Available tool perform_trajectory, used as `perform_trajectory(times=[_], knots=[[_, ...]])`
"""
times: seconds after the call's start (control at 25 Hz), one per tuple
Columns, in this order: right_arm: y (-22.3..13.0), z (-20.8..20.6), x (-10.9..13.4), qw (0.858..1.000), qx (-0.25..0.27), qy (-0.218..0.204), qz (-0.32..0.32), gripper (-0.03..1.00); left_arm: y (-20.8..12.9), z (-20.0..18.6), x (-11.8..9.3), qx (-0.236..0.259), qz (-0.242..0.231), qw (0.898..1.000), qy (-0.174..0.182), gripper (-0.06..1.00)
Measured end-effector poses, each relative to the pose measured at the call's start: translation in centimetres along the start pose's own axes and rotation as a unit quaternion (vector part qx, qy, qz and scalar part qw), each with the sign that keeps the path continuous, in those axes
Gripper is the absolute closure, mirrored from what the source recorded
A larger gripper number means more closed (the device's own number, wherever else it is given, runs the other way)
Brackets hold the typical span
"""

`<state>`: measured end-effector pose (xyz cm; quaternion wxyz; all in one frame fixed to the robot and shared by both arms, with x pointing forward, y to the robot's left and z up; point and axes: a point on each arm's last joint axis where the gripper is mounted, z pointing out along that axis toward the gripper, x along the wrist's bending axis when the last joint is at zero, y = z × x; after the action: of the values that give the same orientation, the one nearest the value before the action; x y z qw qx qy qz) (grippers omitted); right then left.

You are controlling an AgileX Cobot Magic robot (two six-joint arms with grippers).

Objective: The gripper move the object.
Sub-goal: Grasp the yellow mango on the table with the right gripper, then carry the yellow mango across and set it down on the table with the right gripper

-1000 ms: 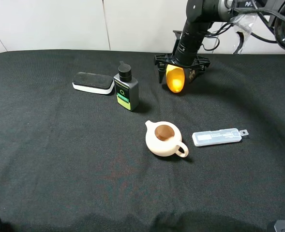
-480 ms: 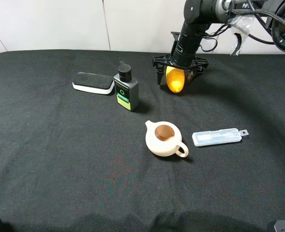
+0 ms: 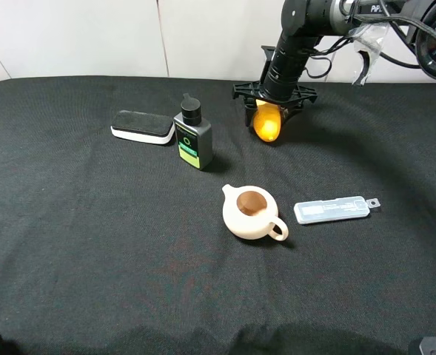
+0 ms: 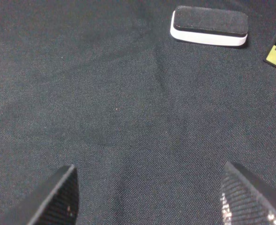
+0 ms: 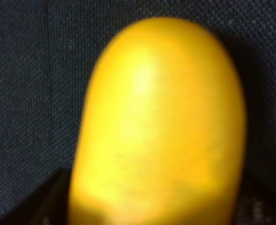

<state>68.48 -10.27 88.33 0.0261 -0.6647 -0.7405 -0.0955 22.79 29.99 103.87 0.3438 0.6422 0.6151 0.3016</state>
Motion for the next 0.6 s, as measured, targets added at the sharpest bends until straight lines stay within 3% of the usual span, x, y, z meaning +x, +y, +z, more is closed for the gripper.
perform_trajectory(times=[0.4, 0.6], knots=[[-0.1, -0.1, 0.0, 1.0, 0.007, -0.001, -0.003, 0.51, 0.0, 0.0, 0.0, 0.0, 0.0, 1.0, 0.0, 0.27], [0.0, -1.1, 0.0, 0.999, 0.029, -0.015, -0.039, 0.51, 0.0, 0.0, 0.0, 0.0, 0.0, 1.0, 0.0, 0.27]])
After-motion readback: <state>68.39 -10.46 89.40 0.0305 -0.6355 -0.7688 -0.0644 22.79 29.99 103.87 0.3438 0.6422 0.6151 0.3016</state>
